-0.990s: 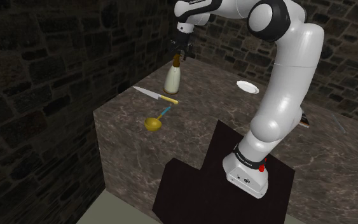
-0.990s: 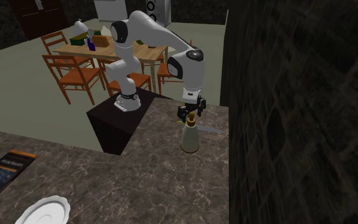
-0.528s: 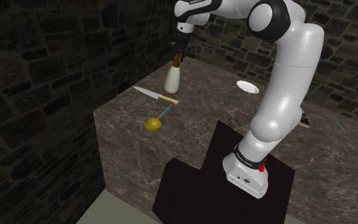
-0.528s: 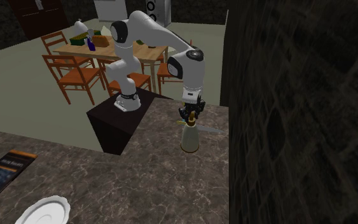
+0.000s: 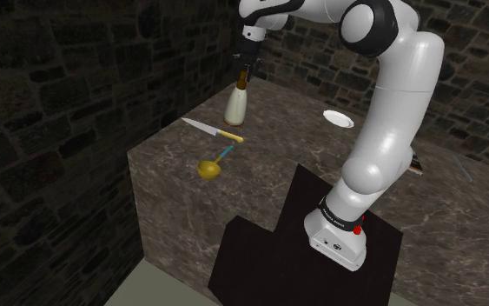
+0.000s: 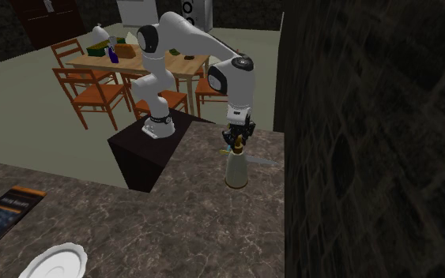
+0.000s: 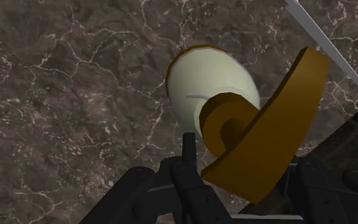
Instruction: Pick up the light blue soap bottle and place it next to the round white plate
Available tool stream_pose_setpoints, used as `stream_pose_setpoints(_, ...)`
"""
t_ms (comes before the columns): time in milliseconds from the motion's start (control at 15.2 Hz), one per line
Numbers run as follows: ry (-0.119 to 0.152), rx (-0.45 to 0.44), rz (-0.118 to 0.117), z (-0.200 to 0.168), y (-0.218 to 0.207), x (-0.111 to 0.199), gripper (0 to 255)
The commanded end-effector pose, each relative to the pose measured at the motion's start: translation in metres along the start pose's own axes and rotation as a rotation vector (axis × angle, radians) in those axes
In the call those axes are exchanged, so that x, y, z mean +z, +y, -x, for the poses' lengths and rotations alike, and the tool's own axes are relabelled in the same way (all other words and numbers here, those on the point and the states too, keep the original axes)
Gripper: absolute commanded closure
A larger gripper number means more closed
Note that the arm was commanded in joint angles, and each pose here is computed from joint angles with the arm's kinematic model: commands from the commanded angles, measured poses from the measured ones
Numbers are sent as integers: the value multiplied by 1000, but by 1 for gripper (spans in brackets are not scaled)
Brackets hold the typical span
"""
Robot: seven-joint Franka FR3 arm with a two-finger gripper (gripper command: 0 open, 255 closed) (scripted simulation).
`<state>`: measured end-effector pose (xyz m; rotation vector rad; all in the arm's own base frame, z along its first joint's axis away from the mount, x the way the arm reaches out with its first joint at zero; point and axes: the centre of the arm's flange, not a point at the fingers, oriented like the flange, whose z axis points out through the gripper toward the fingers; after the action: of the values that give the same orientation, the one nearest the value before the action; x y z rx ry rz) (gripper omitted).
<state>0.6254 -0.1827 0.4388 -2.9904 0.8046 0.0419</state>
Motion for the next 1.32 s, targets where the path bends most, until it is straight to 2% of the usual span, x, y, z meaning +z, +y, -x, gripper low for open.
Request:
stream_pose_setpoints(0,0,0,0,0,0,-11,255)
stream_pose_setpoints(792,0,0,0,3,-2,-70,255)
stream_pose_setpoints(1254,0,0,0,27,87,-72,255)
